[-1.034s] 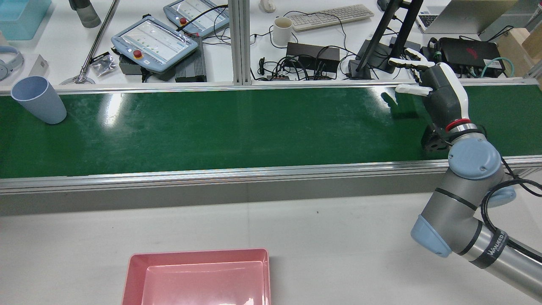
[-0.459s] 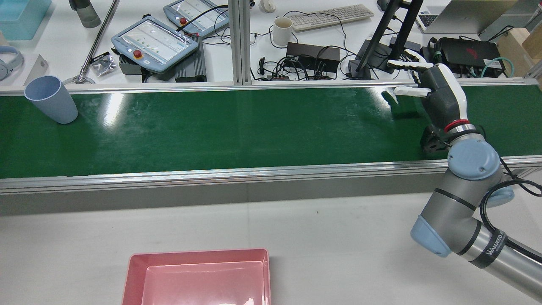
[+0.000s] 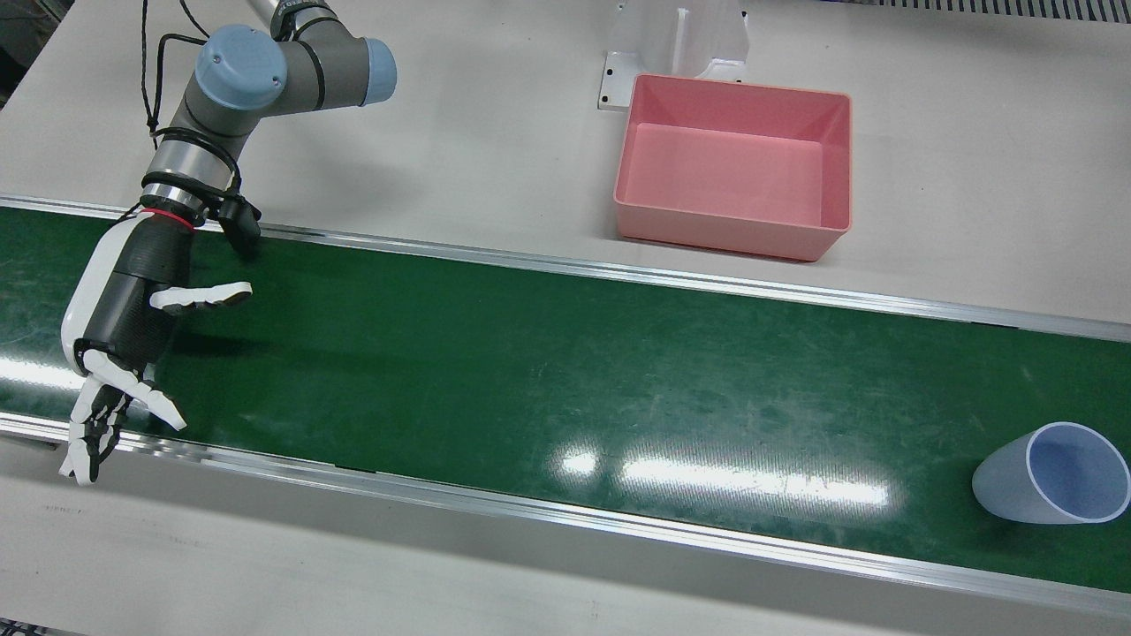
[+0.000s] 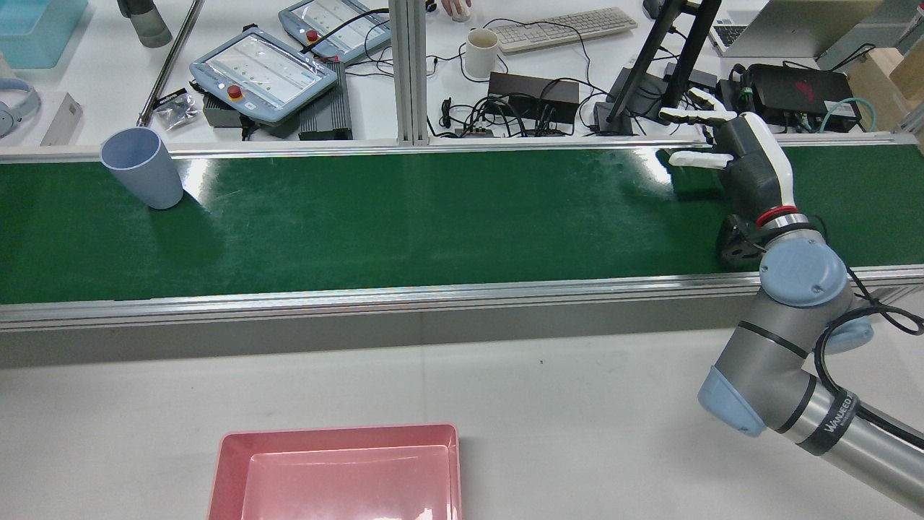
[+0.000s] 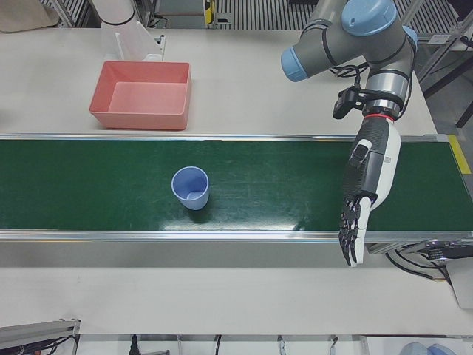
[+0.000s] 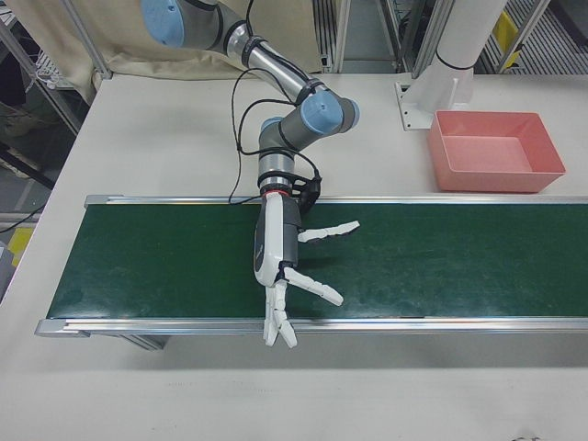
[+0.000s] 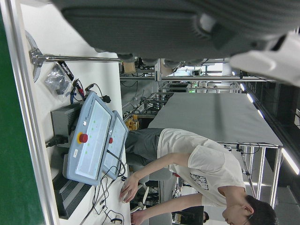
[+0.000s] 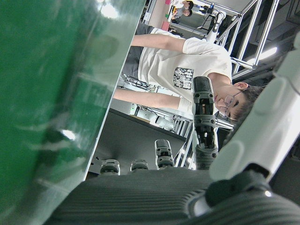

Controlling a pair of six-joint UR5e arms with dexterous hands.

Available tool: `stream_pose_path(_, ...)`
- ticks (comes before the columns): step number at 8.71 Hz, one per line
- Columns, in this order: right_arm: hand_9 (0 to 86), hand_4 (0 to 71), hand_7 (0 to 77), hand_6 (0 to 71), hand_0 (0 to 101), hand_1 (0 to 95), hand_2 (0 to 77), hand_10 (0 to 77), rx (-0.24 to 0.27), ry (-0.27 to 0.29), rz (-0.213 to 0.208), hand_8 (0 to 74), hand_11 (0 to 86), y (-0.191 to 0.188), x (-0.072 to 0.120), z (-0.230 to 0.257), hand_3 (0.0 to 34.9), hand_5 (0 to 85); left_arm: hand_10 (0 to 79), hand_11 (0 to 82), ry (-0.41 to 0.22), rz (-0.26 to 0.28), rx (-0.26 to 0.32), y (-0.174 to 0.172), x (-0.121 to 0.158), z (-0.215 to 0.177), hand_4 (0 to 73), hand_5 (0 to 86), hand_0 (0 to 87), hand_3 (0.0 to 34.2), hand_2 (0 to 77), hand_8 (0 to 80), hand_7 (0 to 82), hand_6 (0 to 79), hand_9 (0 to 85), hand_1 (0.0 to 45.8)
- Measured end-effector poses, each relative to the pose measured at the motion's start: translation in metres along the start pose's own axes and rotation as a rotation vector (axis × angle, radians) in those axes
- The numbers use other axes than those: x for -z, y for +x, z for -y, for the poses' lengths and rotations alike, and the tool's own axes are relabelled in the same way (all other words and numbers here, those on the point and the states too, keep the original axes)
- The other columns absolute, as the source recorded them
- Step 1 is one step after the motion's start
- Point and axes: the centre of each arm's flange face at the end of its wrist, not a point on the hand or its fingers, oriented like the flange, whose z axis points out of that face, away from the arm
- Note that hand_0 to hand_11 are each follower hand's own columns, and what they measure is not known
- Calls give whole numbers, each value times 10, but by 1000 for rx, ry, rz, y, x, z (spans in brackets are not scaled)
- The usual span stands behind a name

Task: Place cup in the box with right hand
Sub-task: 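Hold the open right hand beside the belt as the blue cup approaches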

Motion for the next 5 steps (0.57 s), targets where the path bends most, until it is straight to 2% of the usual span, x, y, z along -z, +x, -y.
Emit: stream_pose_path(5, 27, 425, 185, 16, 463, 5, 11, 16, -18, -27, 9, 5, 16, 1, -7, -15, 69, 5, 0, 0, 1, 0, 0, 0, 0, 0, 0, 0, 0, 0, 5, 0, 0, 0, 0, 5)
